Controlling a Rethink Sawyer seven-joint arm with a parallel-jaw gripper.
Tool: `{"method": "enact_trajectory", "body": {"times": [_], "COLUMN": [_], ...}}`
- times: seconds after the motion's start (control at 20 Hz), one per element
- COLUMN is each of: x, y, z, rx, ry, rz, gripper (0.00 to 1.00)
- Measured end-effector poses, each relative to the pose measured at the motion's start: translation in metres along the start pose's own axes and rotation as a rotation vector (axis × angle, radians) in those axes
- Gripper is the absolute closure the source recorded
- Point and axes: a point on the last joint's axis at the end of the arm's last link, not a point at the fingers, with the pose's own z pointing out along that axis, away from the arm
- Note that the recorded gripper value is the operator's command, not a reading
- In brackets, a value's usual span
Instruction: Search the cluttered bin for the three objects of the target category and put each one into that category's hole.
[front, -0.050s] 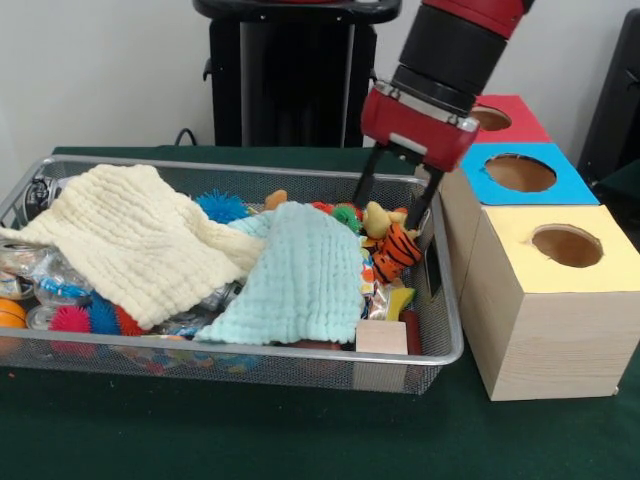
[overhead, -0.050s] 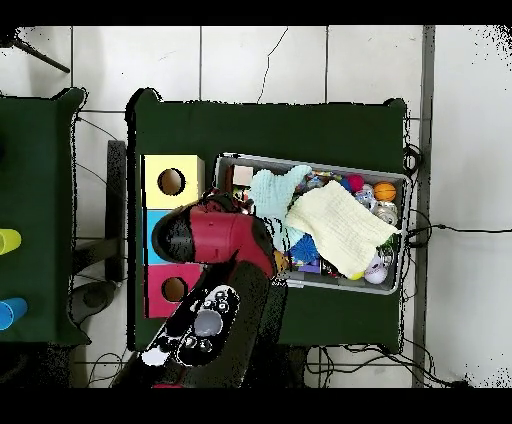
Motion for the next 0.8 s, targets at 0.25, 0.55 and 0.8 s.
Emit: {"method": "enact_trajectory", "body": {"times": [0.25,0.55,0.8], "x": [0.018,0.03,0.033], "y": [0.02,0.011,-0.004], "z": [0.007,0.049,0.081], "rx": [0.002,0.031,0.036], "ry": [0.017,-0.02,-0.071], "rz": [0.05,0.1,0.099], "gripper": [0.0,0.0,0.0]}}
